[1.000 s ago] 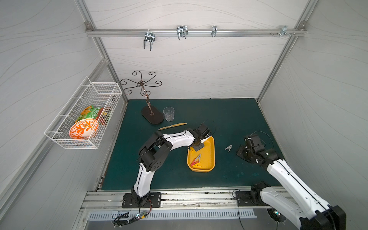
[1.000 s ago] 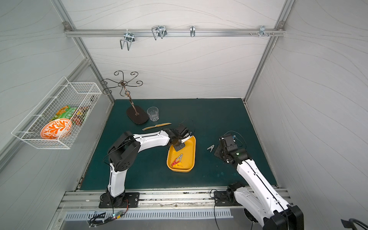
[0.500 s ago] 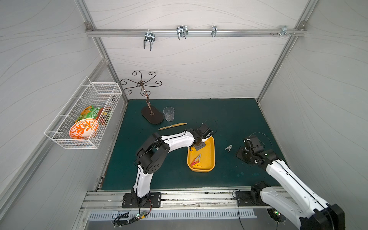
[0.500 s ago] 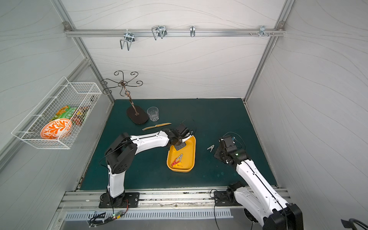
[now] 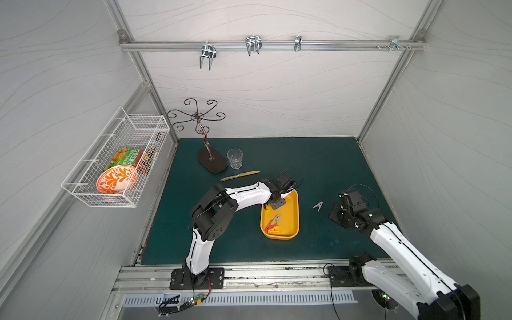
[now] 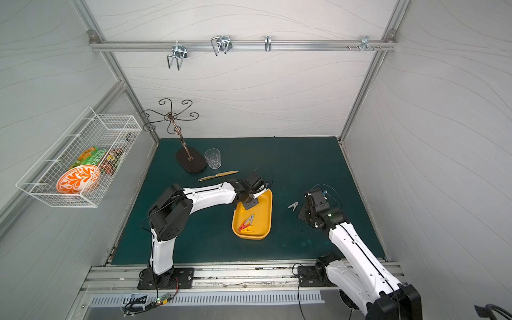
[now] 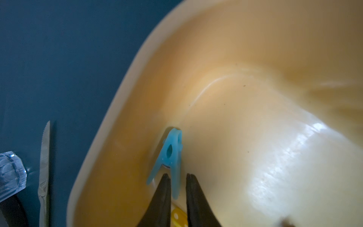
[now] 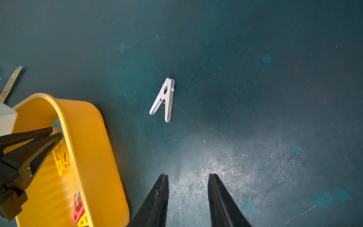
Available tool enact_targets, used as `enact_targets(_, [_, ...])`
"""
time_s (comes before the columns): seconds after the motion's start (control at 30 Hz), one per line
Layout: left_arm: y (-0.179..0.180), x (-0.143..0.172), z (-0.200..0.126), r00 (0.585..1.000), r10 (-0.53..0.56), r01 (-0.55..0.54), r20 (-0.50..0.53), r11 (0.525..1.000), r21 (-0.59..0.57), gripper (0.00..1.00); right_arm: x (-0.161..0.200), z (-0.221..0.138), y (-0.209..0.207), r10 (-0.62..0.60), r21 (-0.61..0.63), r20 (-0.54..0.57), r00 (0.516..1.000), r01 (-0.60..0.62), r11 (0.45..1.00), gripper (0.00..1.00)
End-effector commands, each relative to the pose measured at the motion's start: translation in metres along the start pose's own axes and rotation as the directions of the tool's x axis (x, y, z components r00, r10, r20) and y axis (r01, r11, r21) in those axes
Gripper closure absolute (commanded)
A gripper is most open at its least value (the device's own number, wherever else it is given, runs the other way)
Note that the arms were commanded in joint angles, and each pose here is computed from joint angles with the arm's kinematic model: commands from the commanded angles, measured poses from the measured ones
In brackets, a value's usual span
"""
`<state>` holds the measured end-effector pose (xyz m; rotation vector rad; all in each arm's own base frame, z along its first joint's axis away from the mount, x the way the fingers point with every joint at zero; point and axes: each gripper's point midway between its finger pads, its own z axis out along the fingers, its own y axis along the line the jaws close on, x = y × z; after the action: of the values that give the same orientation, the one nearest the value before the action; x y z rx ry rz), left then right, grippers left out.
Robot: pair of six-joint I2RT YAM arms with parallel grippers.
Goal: Take the clothespins out of the storage box
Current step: Pick up the clothespin from the storage box.
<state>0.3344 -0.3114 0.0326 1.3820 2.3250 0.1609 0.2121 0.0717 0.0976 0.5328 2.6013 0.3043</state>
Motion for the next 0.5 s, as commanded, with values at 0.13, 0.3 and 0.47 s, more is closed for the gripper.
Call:
enact_targets(0.13, [-0.005, -0.001, 0.015, 1.0, 0.003, -0.003, -0.024, 1.0, 0.007, 0.81, 0.005, 0.0, -0.003, 0.01, -0.001, -0.006, 1.0, -0.01, 1.0, 0.62])
enact_targets(0.3, [-0.007, 0.003, 0.022, 0.999, 0.011, -0.011, -0.04, 1.0, 0.005, 0.89, 0.005, -0.001, -0.002, 0.008, -0.002, -0.005, 1.0, -0.008, 1.0, 0.62])
enact_targets(0.47, [-0.006, 0.003, 0.02, 0.999, 0.013, -0.013, -0.037, 1.0, 0.002, 1.0, 0.004, -0.004, -0.001, 0.006, -0.008, -0.002, 1.0, -0.006, 1.0, 0.63])
